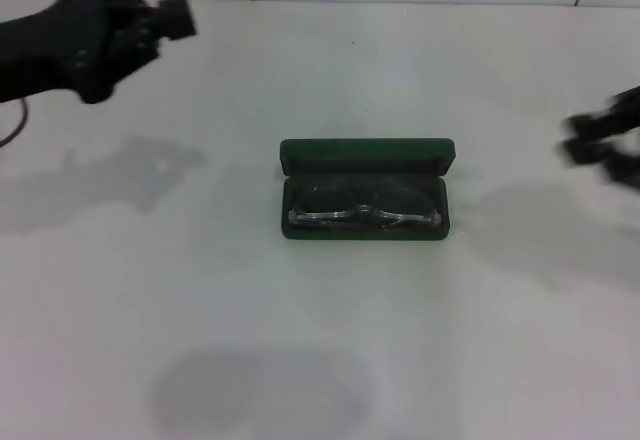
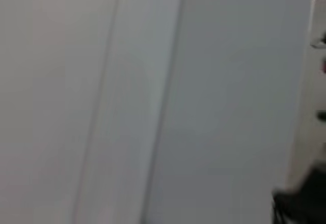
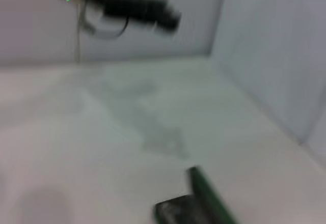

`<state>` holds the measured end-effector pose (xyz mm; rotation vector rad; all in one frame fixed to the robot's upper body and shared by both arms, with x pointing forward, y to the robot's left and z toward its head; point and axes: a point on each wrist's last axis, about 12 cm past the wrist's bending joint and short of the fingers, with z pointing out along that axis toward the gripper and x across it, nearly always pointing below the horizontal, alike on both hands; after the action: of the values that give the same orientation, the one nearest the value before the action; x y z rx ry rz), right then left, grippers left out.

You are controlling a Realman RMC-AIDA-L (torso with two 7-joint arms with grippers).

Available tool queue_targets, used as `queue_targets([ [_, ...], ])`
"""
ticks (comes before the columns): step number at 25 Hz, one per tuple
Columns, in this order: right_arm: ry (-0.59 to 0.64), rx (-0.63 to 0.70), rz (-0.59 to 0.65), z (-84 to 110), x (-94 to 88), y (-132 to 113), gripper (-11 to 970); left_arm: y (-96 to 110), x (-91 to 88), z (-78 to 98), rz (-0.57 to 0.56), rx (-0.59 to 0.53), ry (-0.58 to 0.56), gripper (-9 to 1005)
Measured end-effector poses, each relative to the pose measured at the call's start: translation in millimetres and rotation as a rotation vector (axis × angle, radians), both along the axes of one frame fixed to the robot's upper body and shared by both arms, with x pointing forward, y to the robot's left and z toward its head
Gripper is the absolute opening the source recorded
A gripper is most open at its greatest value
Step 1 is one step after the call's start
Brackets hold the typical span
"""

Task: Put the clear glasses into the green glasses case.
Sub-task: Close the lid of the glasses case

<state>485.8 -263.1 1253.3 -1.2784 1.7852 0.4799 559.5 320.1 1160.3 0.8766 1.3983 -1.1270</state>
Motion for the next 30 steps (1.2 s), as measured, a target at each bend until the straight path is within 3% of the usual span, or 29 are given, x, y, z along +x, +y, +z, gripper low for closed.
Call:
queue_targets([
  [7,-0.059,0.216,-0.172,6.2,-30.6,-101,164,-43,35.5,33.1,-0.135,0.145,0.046,47],
  [11,-0.107,0.334,-0.217,-5.5,-39.6,-129,164,-64,45.1,43.6,-0.191,0.275,0.074,66],
  [19,-0.124,0.424,-0.239,-27.9,-42.1,-143,165,-103,59.8,49.0,-0.224,0.513,0.096,120],
  [21,-0.124,0.434,-0.251,-31.1,-42.6,-146,166,-108,61.8,49.0,-0.223,0.524,0.089,184],
  [30,-0.117,0.481,-0.293,-46.0,-42.4,-156,169,-141,76.0,33.2,-0.241,0.598,0.077,173],
])
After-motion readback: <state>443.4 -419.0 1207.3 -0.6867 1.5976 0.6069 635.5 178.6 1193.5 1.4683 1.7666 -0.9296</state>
